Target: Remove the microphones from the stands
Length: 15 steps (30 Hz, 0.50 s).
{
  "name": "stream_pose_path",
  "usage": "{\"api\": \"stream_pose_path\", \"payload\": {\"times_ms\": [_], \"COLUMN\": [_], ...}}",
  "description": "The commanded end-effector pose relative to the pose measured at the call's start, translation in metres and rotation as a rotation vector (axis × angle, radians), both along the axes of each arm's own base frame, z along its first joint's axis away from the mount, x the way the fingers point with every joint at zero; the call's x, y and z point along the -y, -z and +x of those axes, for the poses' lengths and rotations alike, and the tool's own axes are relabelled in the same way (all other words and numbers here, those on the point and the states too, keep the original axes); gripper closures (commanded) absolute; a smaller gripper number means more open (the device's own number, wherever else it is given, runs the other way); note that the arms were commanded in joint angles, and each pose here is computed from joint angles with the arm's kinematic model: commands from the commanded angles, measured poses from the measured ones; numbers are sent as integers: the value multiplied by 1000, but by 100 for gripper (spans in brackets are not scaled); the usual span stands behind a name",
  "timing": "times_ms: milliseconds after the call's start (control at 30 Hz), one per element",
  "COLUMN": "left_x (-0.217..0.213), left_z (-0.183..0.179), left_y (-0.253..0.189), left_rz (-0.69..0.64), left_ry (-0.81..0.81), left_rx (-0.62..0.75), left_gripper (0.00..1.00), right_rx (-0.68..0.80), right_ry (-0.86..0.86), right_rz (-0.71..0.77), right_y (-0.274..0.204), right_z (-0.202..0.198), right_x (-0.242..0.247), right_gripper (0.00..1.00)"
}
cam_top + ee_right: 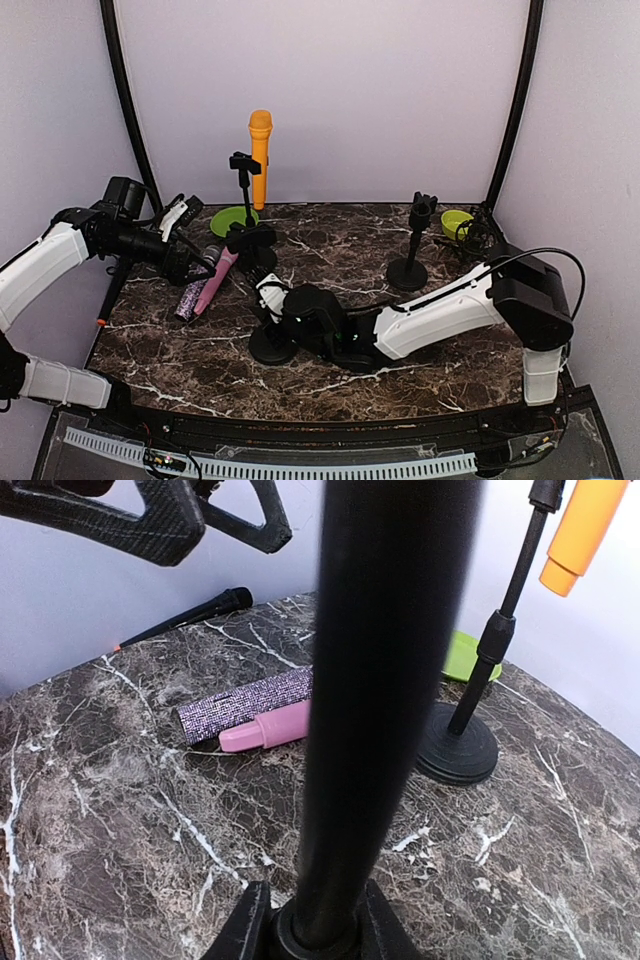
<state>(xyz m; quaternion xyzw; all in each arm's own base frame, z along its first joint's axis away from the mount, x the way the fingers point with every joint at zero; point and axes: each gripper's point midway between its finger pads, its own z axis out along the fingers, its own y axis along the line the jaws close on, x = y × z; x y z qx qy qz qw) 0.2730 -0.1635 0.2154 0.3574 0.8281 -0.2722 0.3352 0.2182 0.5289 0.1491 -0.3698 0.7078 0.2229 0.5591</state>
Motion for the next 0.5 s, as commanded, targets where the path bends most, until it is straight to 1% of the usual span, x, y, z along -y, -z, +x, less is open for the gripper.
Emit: {"api": "stream_pose_path", "payload": {"times_ms": [0, 100, 167, 333, 467], "left_x": [6, 15, 19, 28, 45], "left_z": [-20, -45, -57, -62, -67], "left_y": [0, -4, -8, -7, -3], "left_rz": [-39, -100, -129, -146, -144], "left_ry": [85, 207, 268, 287, 310], "left_rx": [-4, 2, 25, 58, 63], "left_gripper": [1, 1, 4, 13, 20], "right_rx": [-14, -54, -82, -124, -160], "right_ry": [-8, -24, -28, -65, -68], "right_rz": [133, 192, 213, 320, 430], "right_y": [-55, -88, -106, -153, -184], "right_z": [-5, -5, -4, -8, -8], "right_x": [4, 5, 6, 4, 0], "right_gripper": [100, 100, 100, 100, 100]}}
